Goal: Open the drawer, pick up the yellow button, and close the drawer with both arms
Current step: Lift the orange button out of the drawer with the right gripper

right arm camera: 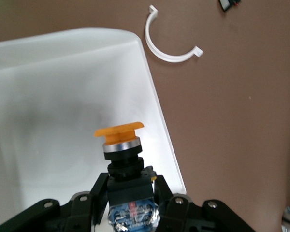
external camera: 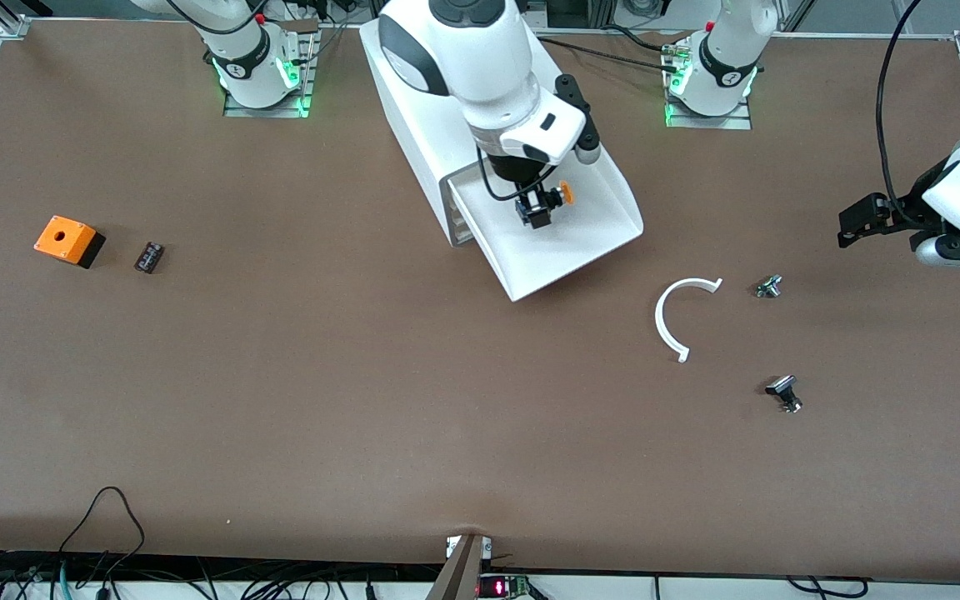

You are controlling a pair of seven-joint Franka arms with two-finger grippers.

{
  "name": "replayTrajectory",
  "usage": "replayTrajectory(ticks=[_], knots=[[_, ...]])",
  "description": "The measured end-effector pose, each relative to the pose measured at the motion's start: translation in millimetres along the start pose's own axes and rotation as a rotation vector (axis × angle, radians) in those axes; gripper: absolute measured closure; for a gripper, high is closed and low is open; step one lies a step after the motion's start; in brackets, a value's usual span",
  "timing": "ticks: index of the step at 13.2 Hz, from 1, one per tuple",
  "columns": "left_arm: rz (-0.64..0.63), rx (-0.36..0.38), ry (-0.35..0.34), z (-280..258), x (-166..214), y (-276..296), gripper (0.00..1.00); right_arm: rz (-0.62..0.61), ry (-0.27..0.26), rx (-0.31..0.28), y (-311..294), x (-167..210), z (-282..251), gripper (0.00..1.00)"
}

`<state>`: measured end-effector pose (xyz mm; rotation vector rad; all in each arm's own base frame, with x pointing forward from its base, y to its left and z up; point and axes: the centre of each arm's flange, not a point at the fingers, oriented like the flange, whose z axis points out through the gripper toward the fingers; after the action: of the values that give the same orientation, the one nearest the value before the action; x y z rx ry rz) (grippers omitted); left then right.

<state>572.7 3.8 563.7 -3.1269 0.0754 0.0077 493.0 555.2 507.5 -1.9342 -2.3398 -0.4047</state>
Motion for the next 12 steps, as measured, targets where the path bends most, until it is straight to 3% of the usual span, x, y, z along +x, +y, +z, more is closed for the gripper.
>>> replayTrajectory(ticks=[6, 12], knots=[[-0.001, 0.0, -0.001, 0.3, 0.1, -0.4, 0.0, 0.24, -0.036, -0.019, 67.6, -129.2, -20.0, 0.55], [-0.004, -0.001, 0.0, 1.0, 4.3, -2.7, 0.0, 0.467, -0.104, 0.072, 91.4, -268.5, 22.0, 0.55]])
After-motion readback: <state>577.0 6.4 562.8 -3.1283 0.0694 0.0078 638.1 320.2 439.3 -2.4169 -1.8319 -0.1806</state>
